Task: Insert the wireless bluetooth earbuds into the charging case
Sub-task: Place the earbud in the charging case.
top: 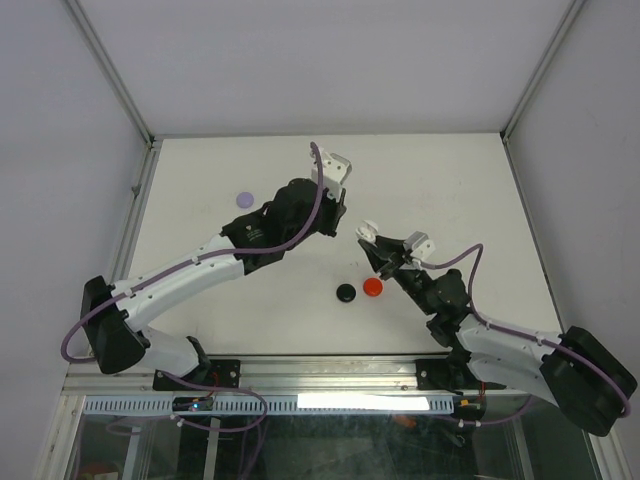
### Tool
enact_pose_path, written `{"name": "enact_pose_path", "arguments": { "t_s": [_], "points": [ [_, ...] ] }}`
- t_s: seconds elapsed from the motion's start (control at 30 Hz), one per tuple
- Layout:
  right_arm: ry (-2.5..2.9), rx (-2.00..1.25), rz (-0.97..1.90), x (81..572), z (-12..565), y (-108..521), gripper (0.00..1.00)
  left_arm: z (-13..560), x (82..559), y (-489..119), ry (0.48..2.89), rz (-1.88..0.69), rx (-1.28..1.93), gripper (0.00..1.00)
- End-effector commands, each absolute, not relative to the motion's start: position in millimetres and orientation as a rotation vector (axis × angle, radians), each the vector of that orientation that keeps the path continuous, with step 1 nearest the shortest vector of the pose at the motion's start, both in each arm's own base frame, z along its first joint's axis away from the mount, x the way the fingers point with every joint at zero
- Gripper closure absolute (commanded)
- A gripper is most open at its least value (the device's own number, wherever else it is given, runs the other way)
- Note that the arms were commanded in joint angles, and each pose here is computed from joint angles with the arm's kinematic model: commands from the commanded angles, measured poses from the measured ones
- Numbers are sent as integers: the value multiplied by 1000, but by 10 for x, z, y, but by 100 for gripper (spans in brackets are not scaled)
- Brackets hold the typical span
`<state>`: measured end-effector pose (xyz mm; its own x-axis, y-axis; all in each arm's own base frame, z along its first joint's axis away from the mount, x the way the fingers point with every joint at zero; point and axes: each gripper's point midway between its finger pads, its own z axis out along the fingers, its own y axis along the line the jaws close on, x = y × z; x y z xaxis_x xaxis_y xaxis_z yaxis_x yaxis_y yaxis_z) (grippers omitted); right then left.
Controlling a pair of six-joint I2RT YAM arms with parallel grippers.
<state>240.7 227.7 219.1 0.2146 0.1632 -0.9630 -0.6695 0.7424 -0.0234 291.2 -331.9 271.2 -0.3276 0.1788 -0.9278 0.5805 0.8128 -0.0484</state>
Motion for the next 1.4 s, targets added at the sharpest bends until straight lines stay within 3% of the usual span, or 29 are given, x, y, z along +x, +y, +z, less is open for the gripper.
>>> {"name": "enact_pose_path", "arguments": {
  "t_s": [0.0, 0.27, 1.37],
  "points": [
    [1066, -447, 623, 2402, 2677, 2274, 100, 3297, 2767, -3458, 1711, -607, 511, 86],
    [1059, -446, 648, 2410, 2722, 2328, 100, 3336, 2521, -3695, 1631, -692, 560, 86],
    [1040, -424, 681, 2356, 2840, 2301, 100, 2999, 2440, -3817, 1578, -472, 708, 86]
  ]
}}
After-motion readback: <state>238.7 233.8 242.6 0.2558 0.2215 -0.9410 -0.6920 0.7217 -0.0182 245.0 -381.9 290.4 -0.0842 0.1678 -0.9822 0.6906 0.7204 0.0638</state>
